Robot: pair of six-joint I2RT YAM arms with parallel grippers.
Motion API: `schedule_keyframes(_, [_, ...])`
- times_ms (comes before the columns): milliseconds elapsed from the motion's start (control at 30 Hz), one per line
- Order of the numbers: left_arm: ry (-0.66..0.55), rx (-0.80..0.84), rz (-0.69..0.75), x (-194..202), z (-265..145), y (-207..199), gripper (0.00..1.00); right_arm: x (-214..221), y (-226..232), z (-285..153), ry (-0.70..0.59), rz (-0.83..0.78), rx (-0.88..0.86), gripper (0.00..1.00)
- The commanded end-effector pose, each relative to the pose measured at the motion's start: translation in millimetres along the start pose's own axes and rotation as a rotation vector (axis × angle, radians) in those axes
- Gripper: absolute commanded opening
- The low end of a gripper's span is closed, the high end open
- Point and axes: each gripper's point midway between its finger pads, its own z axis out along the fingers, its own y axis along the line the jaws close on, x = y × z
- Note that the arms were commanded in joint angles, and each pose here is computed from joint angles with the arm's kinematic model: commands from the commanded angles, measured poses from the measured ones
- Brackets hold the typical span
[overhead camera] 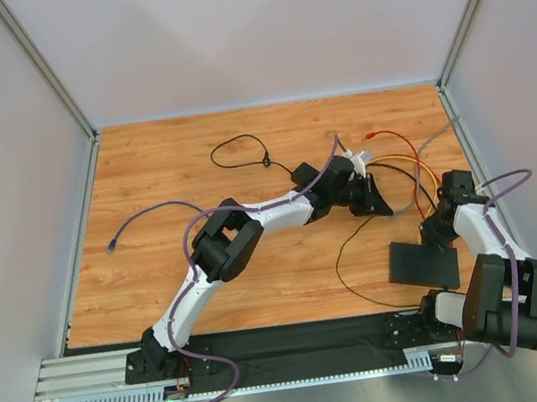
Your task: Pull the plug from the switch port
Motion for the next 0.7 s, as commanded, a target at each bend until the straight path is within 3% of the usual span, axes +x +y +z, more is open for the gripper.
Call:
schedule_keyframes(0, [0.008,-0.044,0.131,-12.2,-24.2,-17.5,0.00,12.2,-25.8,1.3,0.035,-0.053,0.102,0.01])
schedule_keyframes(300, [0.009,-0.303,0.252,-9.4,-66.2,16.2,0.00,3.4,-17.6,-13.1,0.008,-0.057,0.068,0.02])
schedule_keyframes(500, [-0.009,-0.406,0.335,-12.7,-102.9,16.9,0.00,-4.7,-12.6,-23.0,-0.017,-0.080,0.050,0.02])
schedule_keyframes(667, [0.037,-0.338,0.392,-6.6,-112.9,0.6,0.00,-9.7,4.7,-25.7,-0.024,-0.130,-0.035,0.07])
